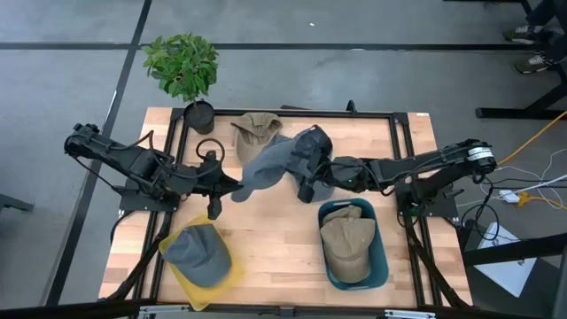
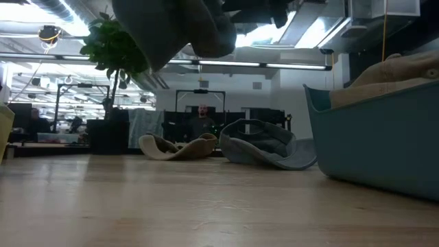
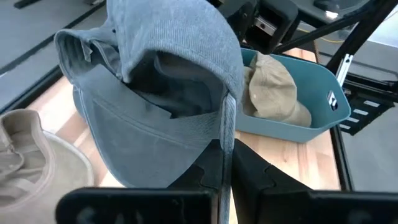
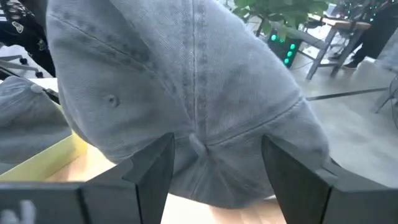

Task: Pick & Place hat
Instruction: Put the left gray cap into the yellow bin

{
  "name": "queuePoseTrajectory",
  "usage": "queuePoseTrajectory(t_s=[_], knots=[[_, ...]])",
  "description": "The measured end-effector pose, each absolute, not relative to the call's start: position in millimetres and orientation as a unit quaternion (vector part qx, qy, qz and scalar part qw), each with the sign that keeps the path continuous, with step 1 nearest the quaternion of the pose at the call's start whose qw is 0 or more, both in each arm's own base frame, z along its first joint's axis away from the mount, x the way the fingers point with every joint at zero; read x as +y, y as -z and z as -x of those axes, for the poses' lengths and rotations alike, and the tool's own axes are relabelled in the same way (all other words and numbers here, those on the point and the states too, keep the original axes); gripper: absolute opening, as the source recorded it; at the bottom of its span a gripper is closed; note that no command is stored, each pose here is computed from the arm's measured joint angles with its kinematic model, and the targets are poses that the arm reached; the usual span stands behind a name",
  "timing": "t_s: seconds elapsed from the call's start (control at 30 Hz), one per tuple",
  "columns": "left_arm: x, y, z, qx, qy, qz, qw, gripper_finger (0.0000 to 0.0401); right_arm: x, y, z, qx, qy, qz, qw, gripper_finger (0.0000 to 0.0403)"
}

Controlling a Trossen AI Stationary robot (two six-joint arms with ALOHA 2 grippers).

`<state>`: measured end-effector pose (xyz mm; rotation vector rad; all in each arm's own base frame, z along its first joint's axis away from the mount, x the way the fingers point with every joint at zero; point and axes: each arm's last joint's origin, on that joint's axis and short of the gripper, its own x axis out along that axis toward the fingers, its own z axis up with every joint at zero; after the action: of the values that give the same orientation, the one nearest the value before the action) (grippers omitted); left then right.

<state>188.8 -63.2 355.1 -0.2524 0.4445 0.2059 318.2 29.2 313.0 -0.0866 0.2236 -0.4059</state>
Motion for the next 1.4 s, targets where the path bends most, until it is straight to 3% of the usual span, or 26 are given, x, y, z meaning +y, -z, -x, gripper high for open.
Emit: queuePoseTrajectory(t_s=[1.2, 1.3, 1.4], knots=[[-71, -371, -201, 0.145, -0.029, 0.098, 0.984, 0.0012, 13, -330, -326, 0.022, 0.085, 0.034, 0.996, 0.0237], [-72, -368, -204, 0.152, -0.024, 0.094, 0.984, 0.0012, 14, -329, -326, 0.022, 0.075, 0.033, 0.996, 0.022], [-73, -367, -205, 0.157, -0.023, 0.092, 0.983, 0.0012, 15, -329, -326, 0.021, 0.049, 0.031, 0.998, 0.0176]])
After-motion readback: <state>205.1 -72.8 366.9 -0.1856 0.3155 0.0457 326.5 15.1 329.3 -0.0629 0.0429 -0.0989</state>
